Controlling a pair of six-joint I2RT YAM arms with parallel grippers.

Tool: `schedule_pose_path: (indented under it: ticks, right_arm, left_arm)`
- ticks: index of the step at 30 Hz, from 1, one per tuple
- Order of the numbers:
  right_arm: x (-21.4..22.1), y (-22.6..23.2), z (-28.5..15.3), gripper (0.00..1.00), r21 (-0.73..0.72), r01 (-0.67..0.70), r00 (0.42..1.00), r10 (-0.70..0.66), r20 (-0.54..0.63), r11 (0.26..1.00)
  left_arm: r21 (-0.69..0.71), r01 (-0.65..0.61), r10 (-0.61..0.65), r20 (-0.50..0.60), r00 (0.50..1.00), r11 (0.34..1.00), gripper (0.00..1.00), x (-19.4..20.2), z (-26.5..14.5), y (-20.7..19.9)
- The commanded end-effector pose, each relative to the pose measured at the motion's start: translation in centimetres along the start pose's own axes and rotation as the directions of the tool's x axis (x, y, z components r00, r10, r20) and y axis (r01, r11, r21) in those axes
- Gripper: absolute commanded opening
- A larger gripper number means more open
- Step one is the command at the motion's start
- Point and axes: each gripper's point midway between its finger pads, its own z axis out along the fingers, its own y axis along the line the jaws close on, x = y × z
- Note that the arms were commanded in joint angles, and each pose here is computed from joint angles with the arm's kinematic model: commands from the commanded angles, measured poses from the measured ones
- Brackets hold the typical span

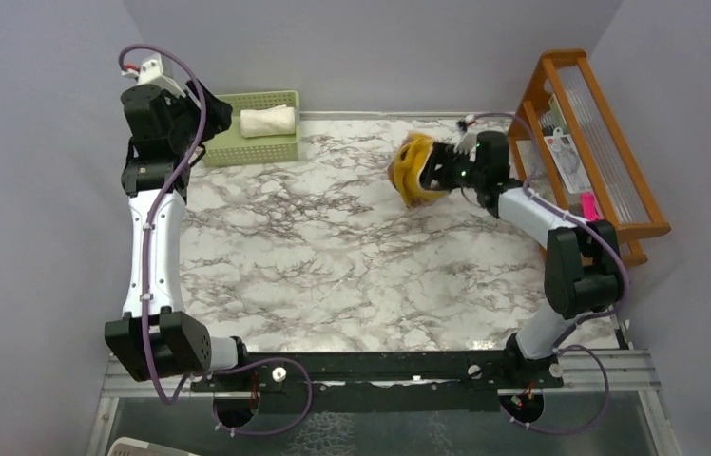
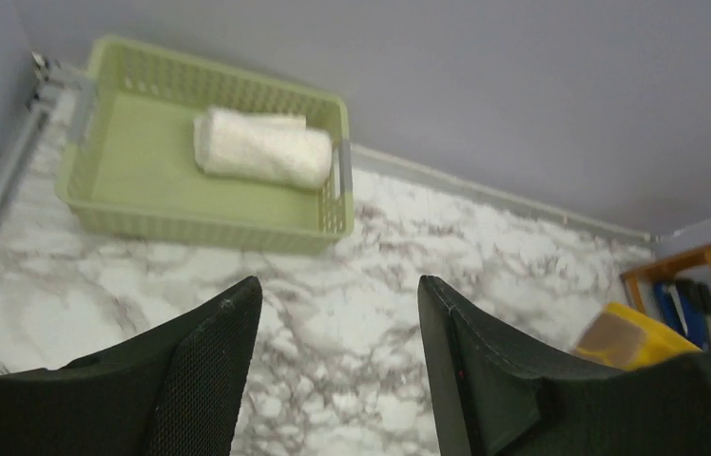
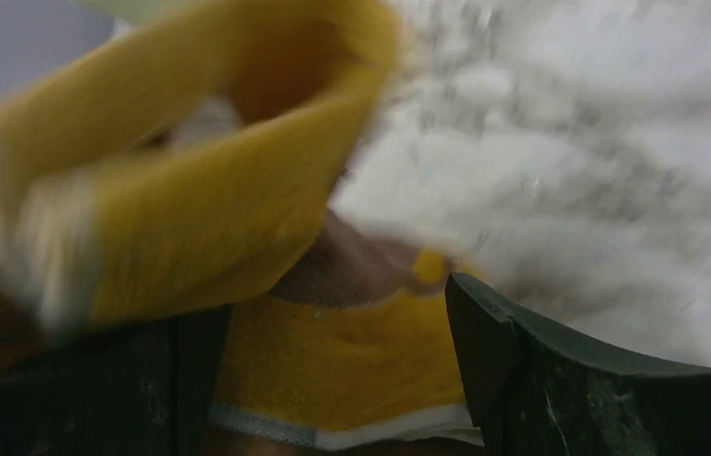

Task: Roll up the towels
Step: Move the towel to the center of the board.

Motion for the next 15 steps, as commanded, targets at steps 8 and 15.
schedule_pose_path:
  ticks: [8, 15]
  right_arm:
    - [8.0, 0.5, -4.9, 0.84, 0.209, 0.177, 0.983, -0.162, -0.089, 0.962]
    - [7.9, 3.6, -1.8, 0.79, 0.140, 0.390, 0.913, -0.362, -0.189, 0.910]
  left_arm:
    - [0.087, 0.142, -0.097, -0.395, 0.913, 0.986, 0.60, 17.3, 0.7, 2.8]
    - [0.105, 0.145, -0.090, -0.412, 0.907, 0.984, 0.60, 18.7, 0.4, 2.4]
